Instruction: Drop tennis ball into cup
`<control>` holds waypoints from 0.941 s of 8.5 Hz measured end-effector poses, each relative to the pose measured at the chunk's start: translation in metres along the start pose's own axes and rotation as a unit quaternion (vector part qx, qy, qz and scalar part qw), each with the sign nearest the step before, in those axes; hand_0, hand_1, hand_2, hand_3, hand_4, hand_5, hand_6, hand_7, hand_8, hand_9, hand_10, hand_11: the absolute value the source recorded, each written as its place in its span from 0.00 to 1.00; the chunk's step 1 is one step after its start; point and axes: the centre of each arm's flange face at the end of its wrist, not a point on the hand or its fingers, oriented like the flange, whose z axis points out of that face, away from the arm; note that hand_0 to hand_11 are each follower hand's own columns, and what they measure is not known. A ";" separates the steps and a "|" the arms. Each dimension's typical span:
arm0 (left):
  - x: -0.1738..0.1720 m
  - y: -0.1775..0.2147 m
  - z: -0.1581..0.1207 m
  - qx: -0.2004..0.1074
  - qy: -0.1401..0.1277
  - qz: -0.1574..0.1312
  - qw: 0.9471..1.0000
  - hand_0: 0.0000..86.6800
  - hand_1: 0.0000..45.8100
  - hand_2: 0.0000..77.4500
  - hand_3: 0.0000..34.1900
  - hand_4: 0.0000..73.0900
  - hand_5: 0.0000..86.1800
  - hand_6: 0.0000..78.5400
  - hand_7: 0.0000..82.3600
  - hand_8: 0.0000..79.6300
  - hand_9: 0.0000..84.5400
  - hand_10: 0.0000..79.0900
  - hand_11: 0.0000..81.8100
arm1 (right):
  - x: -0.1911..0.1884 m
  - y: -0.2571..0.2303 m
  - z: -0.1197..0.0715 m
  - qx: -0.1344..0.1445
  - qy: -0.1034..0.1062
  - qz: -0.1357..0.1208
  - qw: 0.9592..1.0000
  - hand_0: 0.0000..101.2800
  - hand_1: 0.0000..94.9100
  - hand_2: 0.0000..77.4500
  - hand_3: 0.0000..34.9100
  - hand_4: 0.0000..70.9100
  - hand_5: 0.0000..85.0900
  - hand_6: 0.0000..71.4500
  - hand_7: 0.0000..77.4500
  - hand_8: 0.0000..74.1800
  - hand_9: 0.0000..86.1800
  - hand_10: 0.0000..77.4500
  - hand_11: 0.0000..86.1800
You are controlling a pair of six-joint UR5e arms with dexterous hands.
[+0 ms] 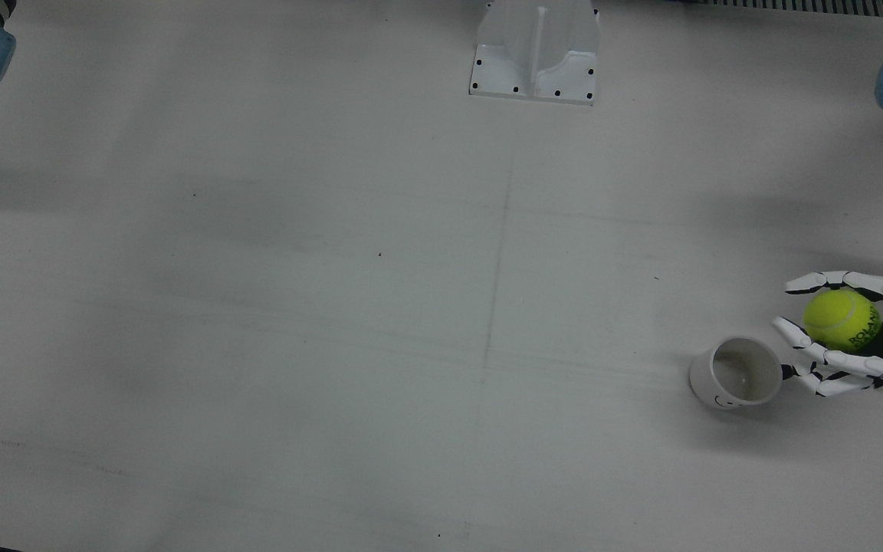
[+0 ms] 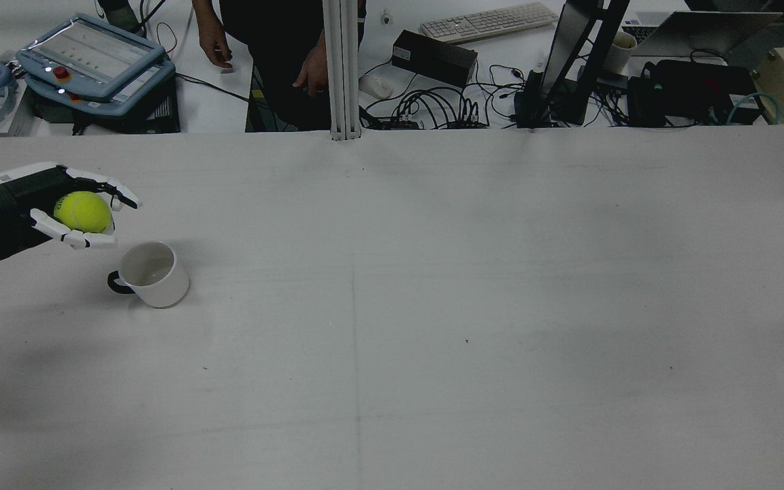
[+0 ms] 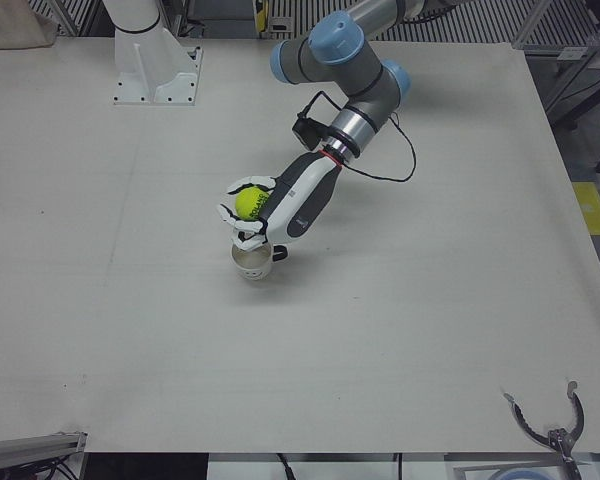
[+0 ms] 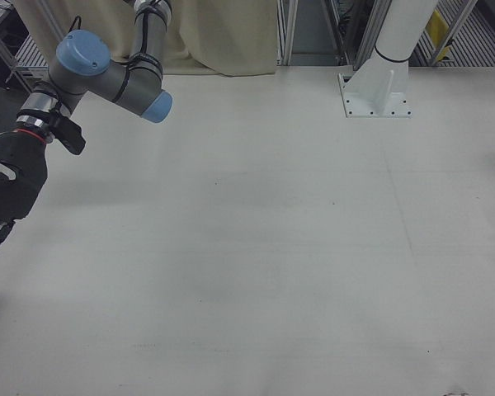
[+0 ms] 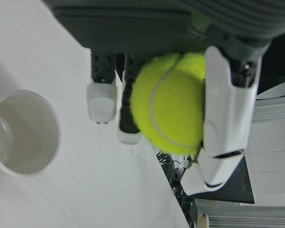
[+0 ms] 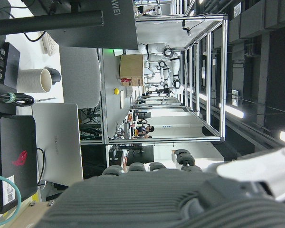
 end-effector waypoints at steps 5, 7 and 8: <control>0.001 0.000 0.002 -0.013 0.003 0.000 1.000 0.92 0.81 0.30 0.33 0.15 0.15 0.05 0.01 0.23 0.05 0.01 0.19 | 0.000 0.001 0.000 -0.001 0.000 0.000 1.000 0.00 0.01 0.01 0.00 0.00 0.00 0.00 0.01 0.00 0.00 0.00 0.01; -0.001 -0.003 0.000 -0.012 0.003 0.000 1.000 0.92 0.76 0.30 0.33 0.13 0.15 0.03 0.01 0.00 0.01 0.00 0.04 | 0.000 0.001 0.000 -0.001 0.000 0.000 1.000 0.00 0.01 0.01 0.00 0.00 0.00 0.00 0.01 0.00 0.00 0.00 0.01; -0.001 -0.005 0.000 -0.011 0.003 -0.001 1.000 0.92 0.77 0.30 0.33 0.13 0.15 0.03 0.01 0.00 0.01 0.00 0.05 | 0.000 0.001 0.000 -0.001 0.000 0.000 1.000 0.00 0.01 0.01 0.00 0.00 0.00 0.00 0.00 0.00 0.00 0.00 0.01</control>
